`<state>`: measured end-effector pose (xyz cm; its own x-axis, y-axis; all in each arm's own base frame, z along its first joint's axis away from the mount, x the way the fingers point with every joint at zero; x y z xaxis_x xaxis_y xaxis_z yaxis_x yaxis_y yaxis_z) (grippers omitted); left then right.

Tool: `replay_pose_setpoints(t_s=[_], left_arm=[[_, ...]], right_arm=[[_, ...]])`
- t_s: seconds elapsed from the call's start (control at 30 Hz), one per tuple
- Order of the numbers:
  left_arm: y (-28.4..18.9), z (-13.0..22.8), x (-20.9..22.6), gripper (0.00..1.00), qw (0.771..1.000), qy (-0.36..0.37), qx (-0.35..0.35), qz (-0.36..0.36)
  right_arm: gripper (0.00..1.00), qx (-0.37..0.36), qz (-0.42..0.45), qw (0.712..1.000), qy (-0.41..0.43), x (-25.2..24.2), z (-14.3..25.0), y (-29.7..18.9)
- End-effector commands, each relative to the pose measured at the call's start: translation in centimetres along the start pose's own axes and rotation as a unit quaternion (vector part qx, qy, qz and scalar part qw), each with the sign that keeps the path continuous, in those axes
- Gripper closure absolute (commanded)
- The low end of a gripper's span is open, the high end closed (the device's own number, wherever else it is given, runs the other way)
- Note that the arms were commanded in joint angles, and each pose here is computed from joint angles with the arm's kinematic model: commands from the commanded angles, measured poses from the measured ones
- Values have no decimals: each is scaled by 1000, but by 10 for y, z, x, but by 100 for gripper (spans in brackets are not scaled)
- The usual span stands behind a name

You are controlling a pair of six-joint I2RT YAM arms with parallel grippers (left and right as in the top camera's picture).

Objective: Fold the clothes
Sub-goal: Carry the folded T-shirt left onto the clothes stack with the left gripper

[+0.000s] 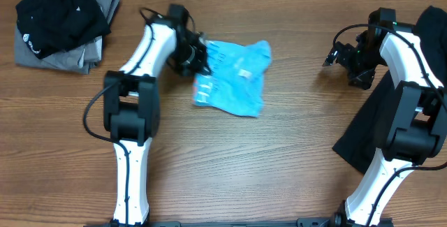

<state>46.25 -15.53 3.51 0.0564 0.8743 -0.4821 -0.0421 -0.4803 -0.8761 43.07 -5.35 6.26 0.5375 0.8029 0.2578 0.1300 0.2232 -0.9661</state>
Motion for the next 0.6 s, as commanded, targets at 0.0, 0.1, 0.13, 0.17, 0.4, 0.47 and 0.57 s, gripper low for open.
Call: replay_pose_setpoints(t_s=[0.0, 0.1, 0.13, 0.17, 0.4, 0.47, 0.57], left_arm=[[-70, -38, 57, 91, 988, -3, -79, -134], [-120, -53, 73, 89, 977, 17, -122, -173], [-132, -56, 79, 89, 973, 14, -134, -187], [-143, -59, 85, 89, 969, 9, -145, -202], [-215, -74, 121, 88, 933, 7, -218, -287], [-233, -77, 129, 88, 919, -1, -239, -314], [-264, -82, 138, 88, 898, -12, -277, -341]], right_arm=[[0, -5, 3, 1000, -4, -2, -2, -2], [0, -5, 3, 1000, -4, -2, -2, -2], [0, -5, 3, 1000, -4, -2, -2, -2], [0, -5, 3, 1000, -4, -2, -2, -2], [0, -5, 3, 1000, -4, -2, -2, -2], [0, -5, 3, 1000, -4, -2, -2, -2], [0, -5, 3, 1000, -4, -2, -2, -2]])
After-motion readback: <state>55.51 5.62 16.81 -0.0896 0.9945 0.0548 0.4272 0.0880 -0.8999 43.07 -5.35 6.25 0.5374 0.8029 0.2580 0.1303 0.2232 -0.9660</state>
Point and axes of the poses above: each gripper's point midway between its finger pads, its own y axis out along the fingers, its own x axis along the line the jaws close on, z = x × y, the point moved 2 cm from there along -y, back along the fingers, and after that the axes turned 2 degrees about y, right-handed, at the moved point
